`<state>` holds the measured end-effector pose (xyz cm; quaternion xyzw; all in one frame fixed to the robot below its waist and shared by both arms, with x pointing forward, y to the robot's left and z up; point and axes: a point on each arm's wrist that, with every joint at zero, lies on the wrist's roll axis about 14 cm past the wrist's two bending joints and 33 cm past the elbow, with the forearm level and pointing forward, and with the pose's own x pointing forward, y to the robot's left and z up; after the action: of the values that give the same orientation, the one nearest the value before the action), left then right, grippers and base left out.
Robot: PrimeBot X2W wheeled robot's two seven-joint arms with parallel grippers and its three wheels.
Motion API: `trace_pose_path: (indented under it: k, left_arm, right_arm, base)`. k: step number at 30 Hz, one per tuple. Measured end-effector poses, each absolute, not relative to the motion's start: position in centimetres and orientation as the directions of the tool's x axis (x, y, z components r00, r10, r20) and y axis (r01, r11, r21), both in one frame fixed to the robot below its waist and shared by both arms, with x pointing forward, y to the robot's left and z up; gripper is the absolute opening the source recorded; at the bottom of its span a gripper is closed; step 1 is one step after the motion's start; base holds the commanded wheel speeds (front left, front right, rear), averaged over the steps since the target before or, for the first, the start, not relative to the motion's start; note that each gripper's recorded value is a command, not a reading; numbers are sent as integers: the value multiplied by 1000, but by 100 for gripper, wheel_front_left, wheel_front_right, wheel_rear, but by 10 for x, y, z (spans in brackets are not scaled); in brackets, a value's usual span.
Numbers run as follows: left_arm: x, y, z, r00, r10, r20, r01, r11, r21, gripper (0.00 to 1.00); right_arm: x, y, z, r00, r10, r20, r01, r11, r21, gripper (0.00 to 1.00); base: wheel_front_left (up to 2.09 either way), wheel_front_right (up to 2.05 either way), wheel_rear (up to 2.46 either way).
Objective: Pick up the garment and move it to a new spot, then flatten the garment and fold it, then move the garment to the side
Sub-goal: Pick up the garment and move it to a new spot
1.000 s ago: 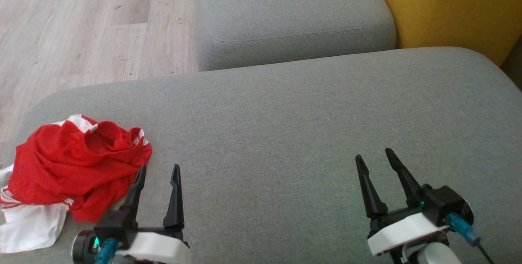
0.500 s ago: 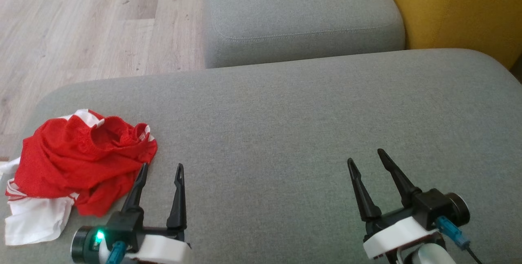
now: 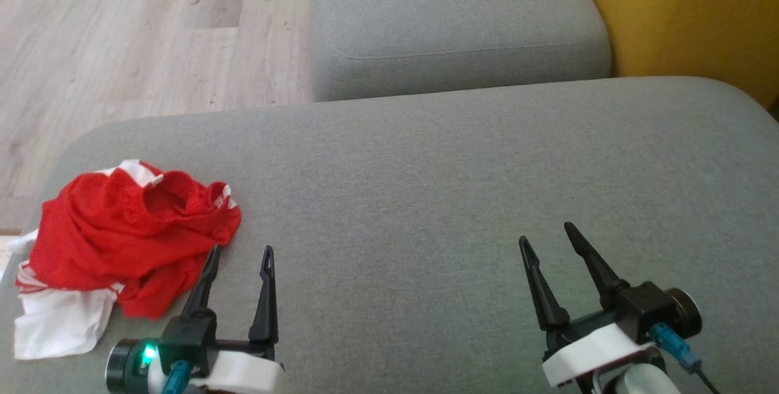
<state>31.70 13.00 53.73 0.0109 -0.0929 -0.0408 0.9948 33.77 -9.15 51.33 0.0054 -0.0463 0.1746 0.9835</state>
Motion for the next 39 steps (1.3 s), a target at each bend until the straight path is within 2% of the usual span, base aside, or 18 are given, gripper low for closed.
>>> trace_pose_path:
  k: [10,27,39]
  left_arm:
    - [300,160,528,987,25,159,-28,999,20,100]
    - [249,238,514,945,299,128,-308,950,52,100]
    - [226,261,509,913,392,115,-400,915,59,100]
  right_arm:
    - [336,-63,499,902,430,48,-430,903,-1,100]
    - [344,11,495,787,617,25,-617,787,-3,100]
    - [343,33,493,746,666,15,-666,746,-1,100]
  base:
    - [0,0,0]
    - [0,0,0]
    - [0,0,0]
